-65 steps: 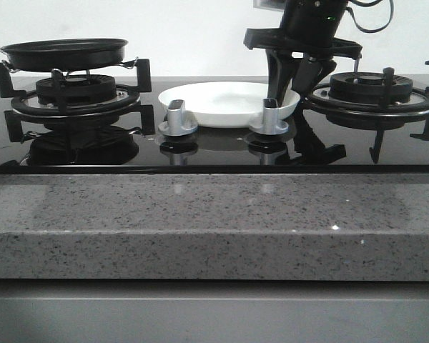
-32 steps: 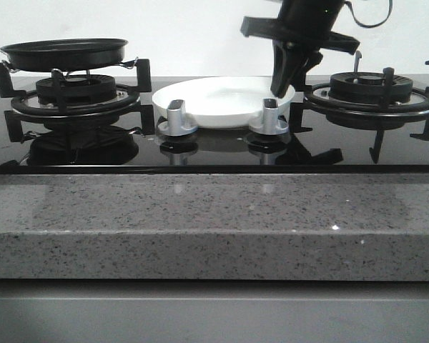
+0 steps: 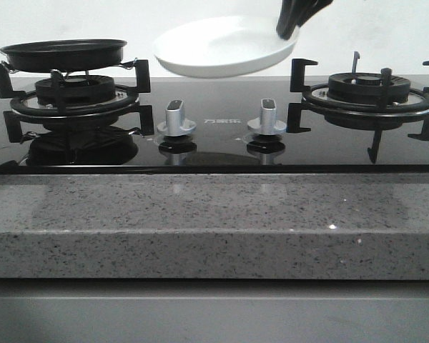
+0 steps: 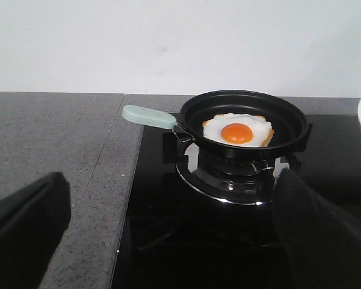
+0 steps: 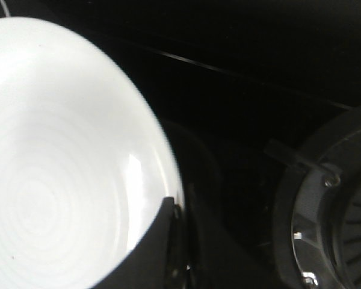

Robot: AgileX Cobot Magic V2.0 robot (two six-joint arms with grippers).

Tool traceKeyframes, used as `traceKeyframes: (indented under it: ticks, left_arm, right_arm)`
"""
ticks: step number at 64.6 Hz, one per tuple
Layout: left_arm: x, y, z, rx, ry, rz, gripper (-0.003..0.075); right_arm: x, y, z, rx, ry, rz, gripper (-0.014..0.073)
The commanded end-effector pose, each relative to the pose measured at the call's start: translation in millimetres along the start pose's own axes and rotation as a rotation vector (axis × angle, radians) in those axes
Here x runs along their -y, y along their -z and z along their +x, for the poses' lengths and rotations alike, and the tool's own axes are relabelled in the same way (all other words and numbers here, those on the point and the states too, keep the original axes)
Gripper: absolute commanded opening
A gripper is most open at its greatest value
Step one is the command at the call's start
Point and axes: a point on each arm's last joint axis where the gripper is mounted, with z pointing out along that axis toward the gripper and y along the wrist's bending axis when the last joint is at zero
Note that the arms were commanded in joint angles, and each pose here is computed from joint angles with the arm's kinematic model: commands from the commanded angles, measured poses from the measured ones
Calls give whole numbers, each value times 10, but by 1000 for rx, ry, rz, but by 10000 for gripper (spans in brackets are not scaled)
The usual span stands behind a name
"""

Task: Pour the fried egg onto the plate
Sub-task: 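Lift the white plate with the right gripper and move it beside the frying pan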

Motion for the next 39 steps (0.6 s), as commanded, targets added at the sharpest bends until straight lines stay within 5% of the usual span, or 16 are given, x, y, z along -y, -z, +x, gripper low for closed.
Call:
traceKeyframes:
  ticks: [1, 39]
  left_arm:
    - [-6, 16, -199, 119, 13, -9, 671]
    - [-6, 16, -199, 119, 13, -9, 671]
  right_arm:
    - [-185, 522, 73, 8, 61, -36, -59]
    - [-322, 523, 1007, 136, 18, -169, -59]
